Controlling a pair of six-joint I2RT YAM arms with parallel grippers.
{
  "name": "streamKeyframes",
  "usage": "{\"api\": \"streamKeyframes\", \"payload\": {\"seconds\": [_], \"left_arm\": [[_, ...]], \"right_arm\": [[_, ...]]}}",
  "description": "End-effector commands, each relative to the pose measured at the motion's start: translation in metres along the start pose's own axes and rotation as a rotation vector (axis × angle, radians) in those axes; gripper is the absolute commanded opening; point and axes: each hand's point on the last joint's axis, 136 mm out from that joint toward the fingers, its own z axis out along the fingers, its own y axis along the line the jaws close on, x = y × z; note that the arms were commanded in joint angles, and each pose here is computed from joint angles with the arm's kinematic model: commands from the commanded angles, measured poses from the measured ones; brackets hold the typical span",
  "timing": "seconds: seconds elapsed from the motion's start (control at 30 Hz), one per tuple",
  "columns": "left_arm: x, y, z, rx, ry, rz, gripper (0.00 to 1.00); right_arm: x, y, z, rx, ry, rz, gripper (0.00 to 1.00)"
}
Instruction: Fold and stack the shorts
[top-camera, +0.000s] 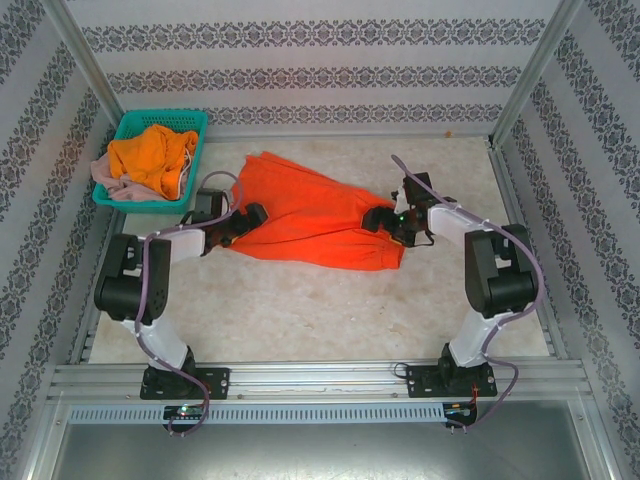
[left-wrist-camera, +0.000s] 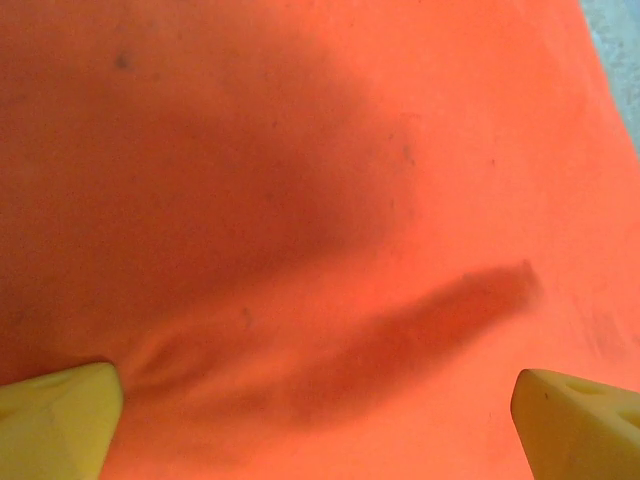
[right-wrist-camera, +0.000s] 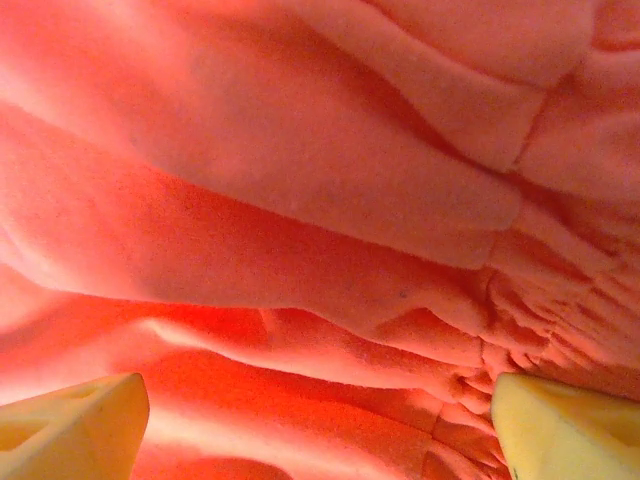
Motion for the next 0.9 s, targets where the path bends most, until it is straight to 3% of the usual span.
{"api": "streamKeyframes", "payload": {"seconds": [0.0,0.1,0.2,0.33,0.43,0.57,0.87], "left_arm": [[0.021,0.020,-0.014,-0.063,-0.021,-0.043,1.00],[0.044,0.031,-0.031,-0.093,-0.036,-0.054,1.00],[0.062,0.035,-0.048,-0.093,-0.044,-0.063,1.00],[0.055,0.015,-0.074,-0.028,-0.099,-0.040,1.00],[0.045,0.000,-0.090,-0.005,-0.127,-0.006,1.00],[0.037,-0.010,-0.095,0.005,-0.140,0.014,1.00],[0.040,0.001,-0.070,-0.019,-0.095,0.000,1.00]], "right_arm": [[-0.014,-0.007,0.008,0.050,0.015,-0.058,0.91],[-0.036,0.010,0.004,0.013,0.001,-0.105,0.91],[-0.051,0.030,-0.023,-0.003,-0.055,-0.143,0.91],[-0.052,0.037,-0.073,0.013,-0.209,-0.145,0.94],[-0.040,0.025,-0.087,0.034,-0.234,-0.091,0.93],[-0.019,0.007,-0.074,0.106,-0.140,-0.069,0.95],[0.001,-0.023,-0.018,0.168,0.014,-0.003,0.97]]}}
